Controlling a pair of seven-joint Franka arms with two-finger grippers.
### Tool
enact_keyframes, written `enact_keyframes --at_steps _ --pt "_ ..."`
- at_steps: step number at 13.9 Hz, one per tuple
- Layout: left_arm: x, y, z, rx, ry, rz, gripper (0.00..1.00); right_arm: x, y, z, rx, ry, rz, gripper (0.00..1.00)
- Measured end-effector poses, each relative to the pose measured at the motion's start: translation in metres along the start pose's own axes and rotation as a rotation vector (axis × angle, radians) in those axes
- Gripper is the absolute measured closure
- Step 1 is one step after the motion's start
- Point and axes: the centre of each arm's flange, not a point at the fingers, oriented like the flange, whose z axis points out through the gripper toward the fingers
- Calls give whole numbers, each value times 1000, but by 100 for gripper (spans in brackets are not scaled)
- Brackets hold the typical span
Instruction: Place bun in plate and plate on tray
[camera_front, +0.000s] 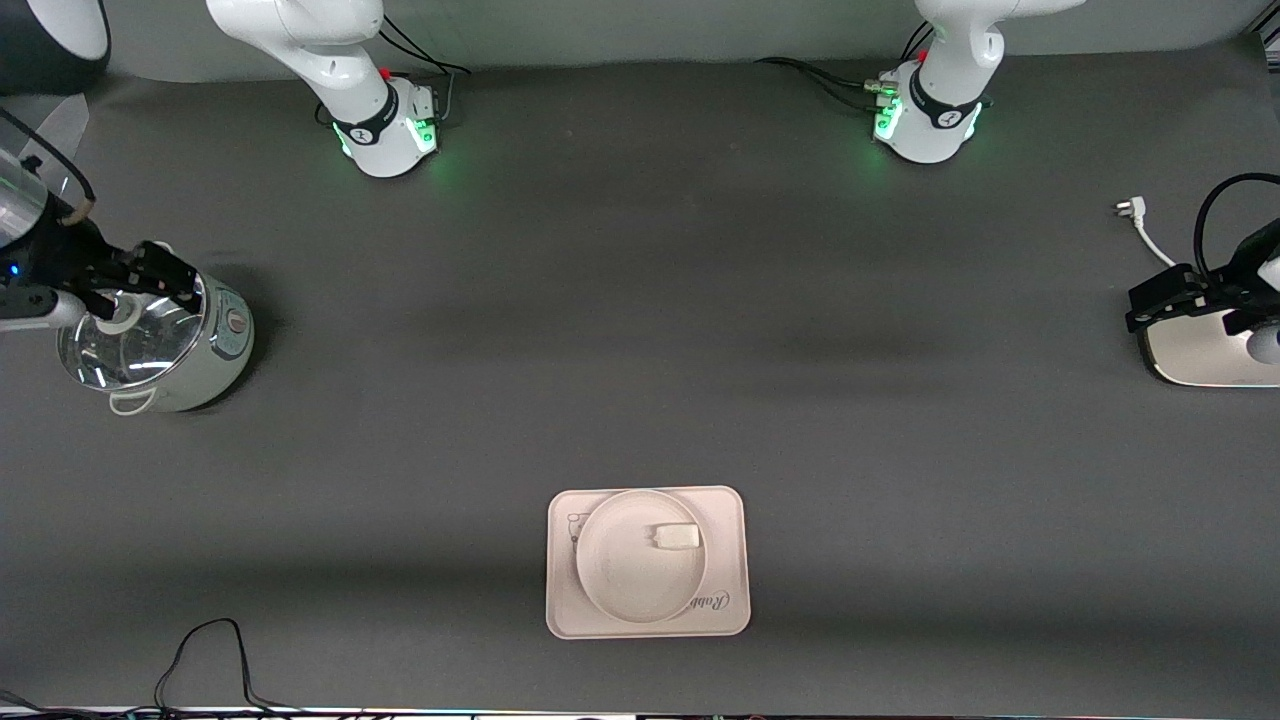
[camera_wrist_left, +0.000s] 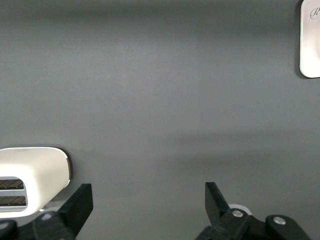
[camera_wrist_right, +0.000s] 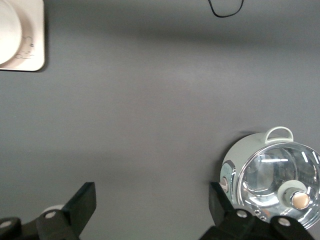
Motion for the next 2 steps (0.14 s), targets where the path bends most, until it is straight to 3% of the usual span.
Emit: enact_keyframes --at_steps 2 --pt "0 0 1 0 -1 -1 0 -2 -9 -4 82 7 3 0"
